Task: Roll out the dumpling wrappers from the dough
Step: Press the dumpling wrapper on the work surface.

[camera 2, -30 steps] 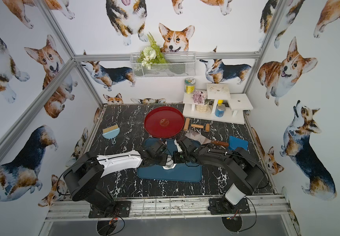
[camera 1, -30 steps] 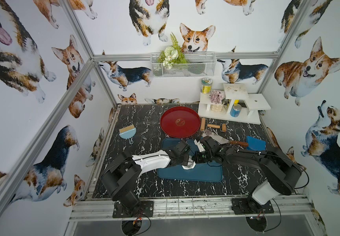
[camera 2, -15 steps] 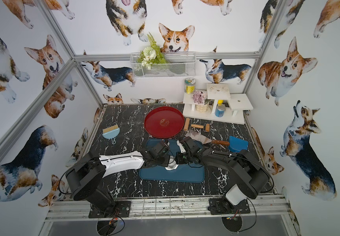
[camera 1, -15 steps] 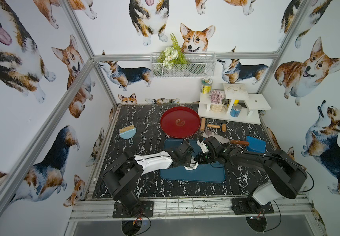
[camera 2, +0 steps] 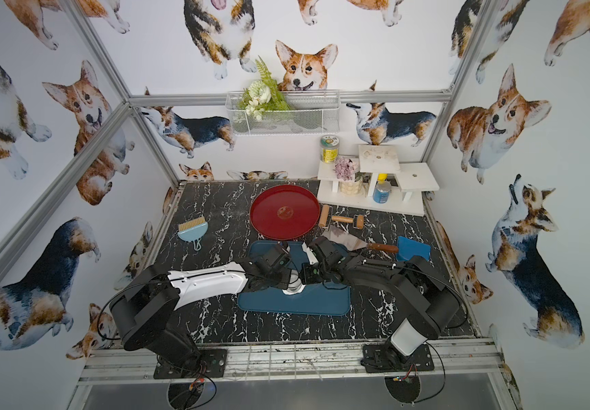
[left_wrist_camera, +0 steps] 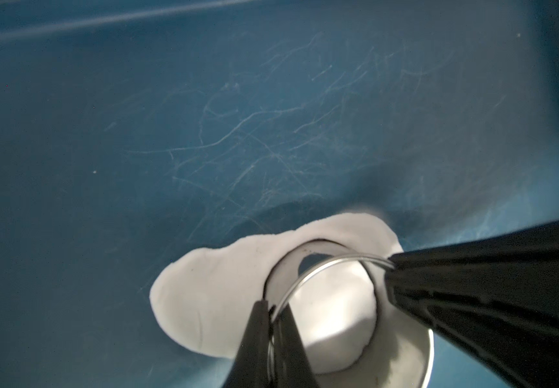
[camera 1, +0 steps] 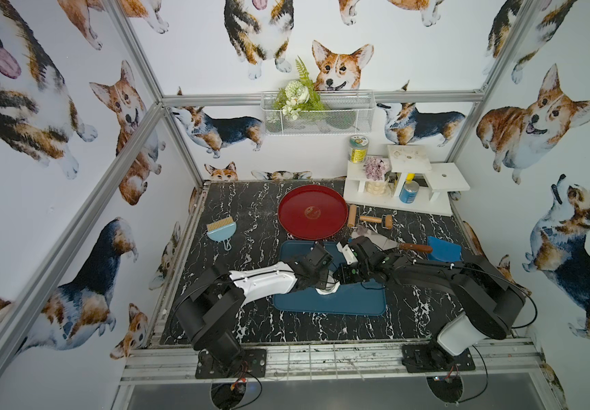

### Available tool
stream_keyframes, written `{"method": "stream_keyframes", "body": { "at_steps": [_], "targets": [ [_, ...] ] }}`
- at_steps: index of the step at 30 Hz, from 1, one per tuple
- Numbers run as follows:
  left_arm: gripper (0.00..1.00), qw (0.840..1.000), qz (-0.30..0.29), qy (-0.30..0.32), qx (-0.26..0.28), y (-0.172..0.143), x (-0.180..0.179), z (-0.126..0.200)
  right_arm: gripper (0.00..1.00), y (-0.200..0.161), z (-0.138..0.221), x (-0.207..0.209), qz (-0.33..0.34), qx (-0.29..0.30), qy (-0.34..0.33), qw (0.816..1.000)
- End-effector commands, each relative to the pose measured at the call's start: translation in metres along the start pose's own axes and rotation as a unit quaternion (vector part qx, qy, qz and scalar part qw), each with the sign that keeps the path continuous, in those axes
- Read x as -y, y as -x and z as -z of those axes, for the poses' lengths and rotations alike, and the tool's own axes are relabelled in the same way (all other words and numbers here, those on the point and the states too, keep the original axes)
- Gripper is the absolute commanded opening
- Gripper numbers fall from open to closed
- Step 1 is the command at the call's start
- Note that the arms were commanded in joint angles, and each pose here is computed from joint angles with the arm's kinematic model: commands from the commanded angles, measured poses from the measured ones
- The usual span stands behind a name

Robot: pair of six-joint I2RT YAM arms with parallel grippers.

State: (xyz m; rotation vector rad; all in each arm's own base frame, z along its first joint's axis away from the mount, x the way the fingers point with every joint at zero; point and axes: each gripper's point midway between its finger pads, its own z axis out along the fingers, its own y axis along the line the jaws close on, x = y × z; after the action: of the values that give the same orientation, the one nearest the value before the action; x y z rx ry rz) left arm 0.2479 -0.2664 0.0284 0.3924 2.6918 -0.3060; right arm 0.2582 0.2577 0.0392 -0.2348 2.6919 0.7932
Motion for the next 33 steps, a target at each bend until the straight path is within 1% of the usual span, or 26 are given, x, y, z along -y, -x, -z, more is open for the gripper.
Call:
{"method": "stream_keyframes", "body": {
  "at_steps": [1,5,8,11,14,16,21,25,27,30,33],
  "targets": [
    [0.0,0.987,-0.042,0.04,-0.149,-0.072,-0.016,0.003,0.0,-0.044,0.02,0.082,-0.019,-0.066,-0.182,0.981],
    [0.0,0.989,-0.038,0.049,-0.138,-0.069,-0.017,0.005,0.0,-0.046,0.02,0.079,-0.02,-0.068,-0.173,0.982],
    [0.0,0.987,-0.037,0.067,-0.14,-0.073,-0.028,0.006,0.0,-0.048,0.014,0.072,-0.028,-0.069,-0.153,0.985],
    [0.0,0.984,-0.033,0.087,-0.151,-0.081,-0.044,0.005,0.0,-0.051,0.003,0.058,-0.019,-0.074,-0.137,0.988],
    [0.0,0.986,-0.027,0.092,-0.135,-0.075,-0.051,0.012,0.0,-0.054,-0.006,0.046,-0.009,-0.084,-0.131,0.988],
    [0.0,0.986,-0.027,0.099,-0.128,-0.071,-0.053,0.014,0.0,-0.053,-0.008,0.045,-0.01,-0.083,-0.132,0.988],
    [0.0,0.992,-0.028,0.083,-0.093,-0.056,-0.043,0.018,0.0,-0.044,0.006,0.059,-0.011,-0.06,-0.158,0.986],
    [0.0,0.995,-0.04,0.077,-0.054,-0.043,-0.035,0.024,0.0,-0.033,0.025,0.078,-0.007,-0.024,-0.197,0.98],
    [0.0,0.996,-0.039,0.071,-0.042,-0.041,-0.032,0.025,0.0,-0.031,0.029,0.077,-0.002,-0.012,-0.194,0.981],
    [0.0,0.995,-0.041,0.068,-0.053,-0.047,-0.032,0.02,0.0,-0.033,0.025,0.071,-0.007,-0.015,-0.174,0.985],
    [0.0,0.993,-0.045,0.075,-0.074,-0.056,-0.035,0.013,0.0,-0.037,0.018,0.069,-0.005,-0.027,-0.172,0.985]
  ]
}}
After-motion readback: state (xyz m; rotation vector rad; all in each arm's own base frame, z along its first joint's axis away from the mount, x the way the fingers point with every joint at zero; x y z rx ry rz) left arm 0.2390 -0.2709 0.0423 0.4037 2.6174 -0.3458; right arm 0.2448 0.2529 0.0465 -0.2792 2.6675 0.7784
